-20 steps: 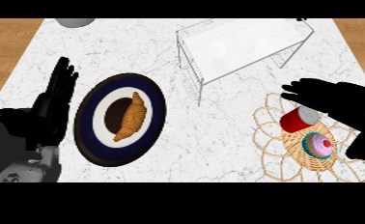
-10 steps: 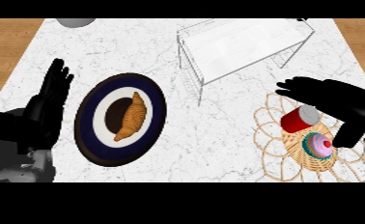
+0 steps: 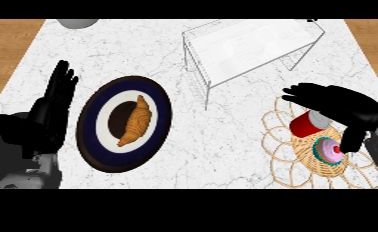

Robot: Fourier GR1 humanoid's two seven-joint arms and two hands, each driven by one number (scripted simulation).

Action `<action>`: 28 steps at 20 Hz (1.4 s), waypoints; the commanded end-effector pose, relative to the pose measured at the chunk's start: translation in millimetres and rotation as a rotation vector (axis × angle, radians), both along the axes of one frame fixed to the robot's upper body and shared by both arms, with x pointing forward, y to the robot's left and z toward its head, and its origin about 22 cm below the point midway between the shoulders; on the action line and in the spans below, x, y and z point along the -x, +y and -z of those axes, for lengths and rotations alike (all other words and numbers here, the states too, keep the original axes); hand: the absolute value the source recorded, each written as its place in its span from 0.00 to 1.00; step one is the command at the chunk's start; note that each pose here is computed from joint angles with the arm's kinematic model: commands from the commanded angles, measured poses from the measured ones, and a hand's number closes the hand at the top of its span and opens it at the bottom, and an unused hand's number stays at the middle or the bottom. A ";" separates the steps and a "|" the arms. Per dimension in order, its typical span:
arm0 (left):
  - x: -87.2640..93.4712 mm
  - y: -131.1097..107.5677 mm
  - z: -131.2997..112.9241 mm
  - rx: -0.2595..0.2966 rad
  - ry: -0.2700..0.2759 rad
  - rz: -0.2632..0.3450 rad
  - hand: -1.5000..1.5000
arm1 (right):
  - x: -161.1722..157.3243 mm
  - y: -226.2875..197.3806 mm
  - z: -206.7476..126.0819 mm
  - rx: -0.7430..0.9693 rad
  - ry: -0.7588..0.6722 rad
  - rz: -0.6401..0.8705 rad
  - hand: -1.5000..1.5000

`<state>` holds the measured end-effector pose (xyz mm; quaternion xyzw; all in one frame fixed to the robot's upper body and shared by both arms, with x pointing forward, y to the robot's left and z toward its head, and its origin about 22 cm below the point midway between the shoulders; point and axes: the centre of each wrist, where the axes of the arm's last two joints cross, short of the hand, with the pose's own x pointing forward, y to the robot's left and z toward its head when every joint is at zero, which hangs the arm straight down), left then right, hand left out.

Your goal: Pick the can from the placemat and place it in the tiered shelf

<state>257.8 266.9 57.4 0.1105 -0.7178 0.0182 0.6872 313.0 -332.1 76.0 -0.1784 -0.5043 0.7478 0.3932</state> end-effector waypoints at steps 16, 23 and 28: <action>7.6 6.6 8.2 0.002 0.018 0.002 0.50 | 9.5 21.8 51.1 0.041 0.042 -0.067 1.00; 8.7 -7.8 -4.1 0.010 -0.008 -0.011 0.50 | 5.5 10.2 62.3 0.004 -0.113 -0.133 1.00; -1.1 8.3 -2.1 -0.005 0.001 -0.014 0.50 | 19.6 75.7 84.4 -0.023 -0.034 0.232 1.00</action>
